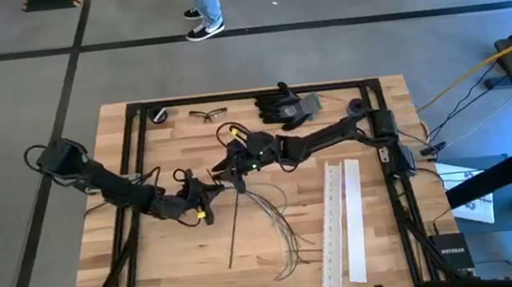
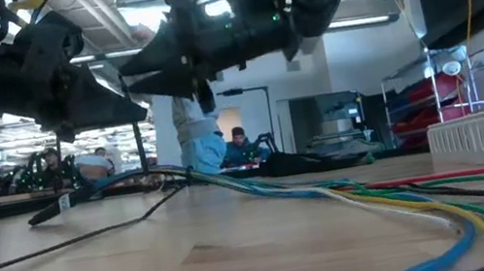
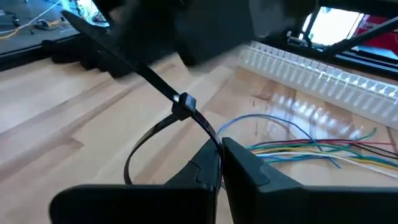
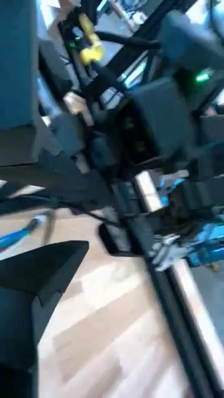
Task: Ziptie cables
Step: Wrap the zip tie on the cables
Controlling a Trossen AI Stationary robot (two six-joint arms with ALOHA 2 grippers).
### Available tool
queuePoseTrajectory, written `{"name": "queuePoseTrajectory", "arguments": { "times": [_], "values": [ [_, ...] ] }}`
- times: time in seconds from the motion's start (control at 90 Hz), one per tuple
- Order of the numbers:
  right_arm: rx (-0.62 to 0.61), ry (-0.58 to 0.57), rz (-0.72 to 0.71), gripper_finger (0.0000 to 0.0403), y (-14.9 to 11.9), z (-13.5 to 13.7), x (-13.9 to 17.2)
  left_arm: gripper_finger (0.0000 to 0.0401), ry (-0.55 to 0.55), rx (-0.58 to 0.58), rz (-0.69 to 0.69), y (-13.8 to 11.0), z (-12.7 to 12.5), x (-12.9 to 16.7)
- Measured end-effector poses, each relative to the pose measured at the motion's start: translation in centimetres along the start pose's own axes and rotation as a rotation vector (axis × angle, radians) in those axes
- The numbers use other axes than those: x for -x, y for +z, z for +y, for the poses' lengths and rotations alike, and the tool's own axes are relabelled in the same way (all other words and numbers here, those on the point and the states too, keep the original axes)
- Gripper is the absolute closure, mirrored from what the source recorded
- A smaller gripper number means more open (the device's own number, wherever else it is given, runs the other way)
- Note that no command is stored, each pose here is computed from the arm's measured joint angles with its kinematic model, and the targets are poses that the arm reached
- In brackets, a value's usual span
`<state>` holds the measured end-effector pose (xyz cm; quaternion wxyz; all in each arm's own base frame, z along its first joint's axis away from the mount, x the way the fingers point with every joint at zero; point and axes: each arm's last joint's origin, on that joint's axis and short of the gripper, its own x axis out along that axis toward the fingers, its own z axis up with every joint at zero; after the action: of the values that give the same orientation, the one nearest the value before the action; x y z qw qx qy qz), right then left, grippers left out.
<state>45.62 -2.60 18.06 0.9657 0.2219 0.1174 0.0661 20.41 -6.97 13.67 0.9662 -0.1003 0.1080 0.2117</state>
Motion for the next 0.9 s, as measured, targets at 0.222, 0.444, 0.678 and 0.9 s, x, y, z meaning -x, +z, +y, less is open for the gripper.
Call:
{"name": "queuePoseTrajectory", "arguments": {
  "times": [0.222, 0.444, 0.678, 0.9],
  "values": [
    [-0.013, 0.033, -0.025, 0.0283, -0.4, -0.3, -0.7, 0.04, 0.0, -0.001, 0.0, 0.0, 0.0, 0.0],
    [0.004, 0.076, -0.007, 0.0342, -0.4, -0.3, -1.3, 0.04, 0.0, -0.004, 0.001, 0.0, 0.0, 0.0],
    [0.096, 0.067, 0.007, 0.04, -0.7, -0.4, -1.4, 0.04, 0.001, -0.004, 0.0, 0.0, 0.0, 0.0],
    [0.435, -0.082, -0.033, 0.0402, 0.1, 0.7, -1.0, 0.04, -0.028, 0.012, 0.009, -0.1, -0.3, 0.3]
  ]
}}
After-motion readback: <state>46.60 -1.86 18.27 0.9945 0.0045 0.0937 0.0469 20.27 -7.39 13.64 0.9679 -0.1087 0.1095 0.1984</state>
